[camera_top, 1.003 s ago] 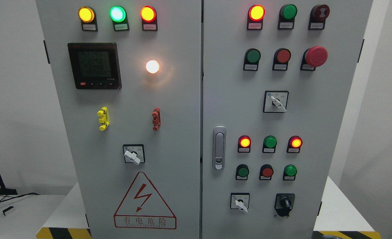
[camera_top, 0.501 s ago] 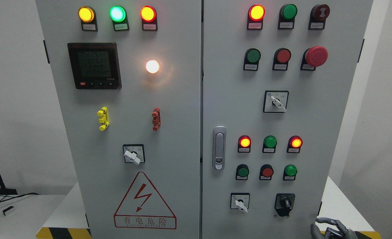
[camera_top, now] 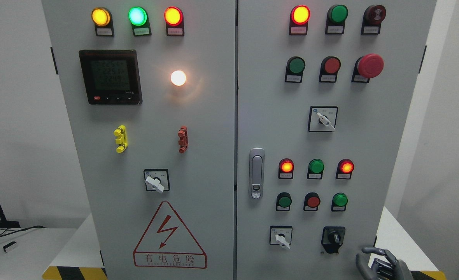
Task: Trip black knob to open circuit
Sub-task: 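Raise the right hand up toward the black rotary knob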
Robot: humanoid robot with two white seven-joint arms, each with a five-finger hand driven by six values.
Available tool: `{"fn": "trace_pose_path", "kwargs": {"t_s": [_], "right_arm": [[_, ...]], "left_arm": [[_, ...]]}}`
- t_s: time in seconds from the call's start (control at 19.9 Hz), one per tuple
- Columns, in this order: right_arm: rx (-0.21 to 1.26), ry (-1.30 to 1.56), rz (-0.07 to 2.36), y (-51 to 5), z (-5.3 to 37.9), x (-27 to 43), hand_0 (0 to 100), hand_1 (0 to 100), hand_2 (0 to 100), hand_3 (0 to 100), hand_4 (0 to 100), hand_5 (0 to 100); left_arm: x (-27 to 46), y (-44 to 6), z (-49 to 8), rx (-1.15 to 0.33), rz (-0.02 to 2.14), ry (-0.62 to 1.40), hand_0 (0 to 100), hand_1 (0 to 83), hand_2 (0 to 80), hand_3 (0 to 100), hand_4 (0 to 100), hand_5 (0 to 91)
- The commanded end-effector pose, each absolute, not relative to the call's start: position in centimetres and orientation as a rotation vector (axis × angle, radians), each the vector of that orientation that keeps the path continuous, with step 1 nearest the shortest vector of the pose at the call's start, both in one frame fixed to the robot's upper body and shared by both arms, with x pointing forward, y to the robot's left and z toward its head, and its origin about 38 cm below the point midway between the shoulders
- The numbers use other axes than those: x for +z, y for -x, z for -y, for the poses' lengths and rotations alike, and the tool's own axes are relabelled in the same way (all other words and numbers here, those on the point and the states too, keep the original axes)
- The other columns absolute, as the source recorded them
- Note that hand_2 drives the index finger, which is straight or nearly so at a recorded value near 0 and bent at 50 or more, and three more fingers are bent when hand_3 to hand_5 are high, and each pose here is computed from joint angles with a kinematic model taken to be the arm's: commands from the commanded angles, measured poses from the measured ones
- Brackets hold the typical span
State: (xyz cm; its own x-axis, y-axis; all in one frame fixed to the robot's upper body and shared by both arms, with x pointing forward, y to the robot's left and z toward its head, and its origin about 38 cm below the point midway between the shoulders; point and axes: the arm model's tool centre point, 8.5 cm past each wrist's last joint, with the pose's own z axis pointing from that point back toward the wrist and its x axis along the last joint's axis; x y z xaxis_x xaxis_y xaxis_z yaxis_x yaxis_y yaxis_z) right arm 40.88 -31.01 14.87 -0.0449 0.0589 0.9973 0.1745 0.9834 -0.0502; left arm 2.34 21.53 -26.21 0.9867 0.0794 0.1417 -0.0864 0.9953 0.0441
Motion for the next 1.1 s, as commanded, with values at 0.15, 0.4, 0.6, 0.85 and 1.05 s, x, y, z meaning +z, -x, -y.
{"fn": "trace_pose_path", "kwargs": {"t_s": [0.15,0.4,0.6,0.85,1.05], "right_arm": [[-0.049,0.171,1.586,-41.5,29.2,13.8,42,79,46,100,99,93],[-0.052,0.170,1.588,-41.9,29.3,14.0,42,79,46,100,99,93],[-0.056,0.166,1.599,-42.4,29.0,14.5,42,79,46,100,99,93],[-0.054,0.162,1.599,-42.5,28.8,14.5,42,79,46,100,99,93],[-0.041,0.157,1.601,-42.5,28.4,14.5,42,79,46,100,99,93]], "left_arm": [[-26.2,-2.4,-21.4,0.053,0.141,-0.047,12,38.9,0.0,0,0,0.0],[-26.2,-2.4,-21.4,0.053,0.141,-0.047,12,38.9,0.0,0,0,0.0],[-26.2,-2.4,-21.5,0.053,0.141,-0.049,12,38.9,0.0,0,0,0.0],[-26.2,-2.4,-21.5,0.053,0.141,-0.048,12,38.9,0.0,0,0,0.0],[-26.2,-2.4,-21.5,0.053,0.141,-0.049,12,38.9,0.0,0,0,0.0]]}}
